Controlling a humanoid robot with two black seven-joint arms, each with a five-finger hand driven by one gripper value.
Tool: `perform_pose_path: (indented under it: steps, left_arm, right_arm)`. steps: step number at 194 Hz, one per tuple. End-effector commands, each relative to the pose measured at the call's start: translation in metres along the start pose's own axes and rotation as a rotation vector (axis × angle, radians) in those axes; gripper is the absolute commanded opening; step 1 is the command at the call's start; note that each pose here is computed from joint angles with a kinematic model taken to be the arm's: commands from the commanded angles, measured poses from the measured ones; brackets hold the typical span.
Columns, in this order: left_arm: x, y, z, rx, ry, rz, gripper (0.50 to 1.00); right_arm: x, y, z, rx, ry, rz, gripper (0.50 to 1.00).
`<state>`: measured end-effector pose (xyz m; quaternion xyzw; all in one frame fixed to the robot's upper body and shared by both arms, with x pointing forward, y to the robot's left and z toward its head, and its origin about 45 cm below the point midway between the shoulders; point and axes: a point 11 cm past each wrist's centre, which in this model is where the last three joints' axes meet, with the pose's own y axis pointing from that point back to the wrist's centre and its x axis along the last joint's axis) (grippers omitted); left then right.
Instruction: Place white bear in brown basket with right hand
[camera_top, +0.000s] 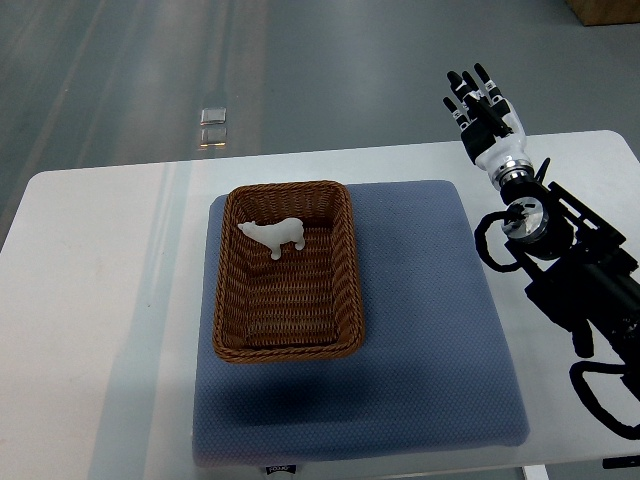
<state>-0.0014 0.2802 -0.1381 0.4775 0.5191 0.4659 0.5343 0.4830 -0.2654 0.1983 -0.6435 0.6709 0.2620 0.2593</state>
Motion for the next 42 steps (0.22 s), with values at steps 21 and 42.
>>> perform_pose_path:
  steps: [21,42]
  left_arm:
    - [0.0014,0.0000,-0.0010,0.002,0.001,0.005,1.000]
    - [0.0020,0.0001,-0.0008,0.001,0.003,0.010,1.000]
  right_arm:
    - [0.0065,-0.0003,-0.0029,0.020,-0.048,0.028,0.924]
    - [0.0067,-0.0003,-0.0027,0.020,-0.053,0.029,0.924]
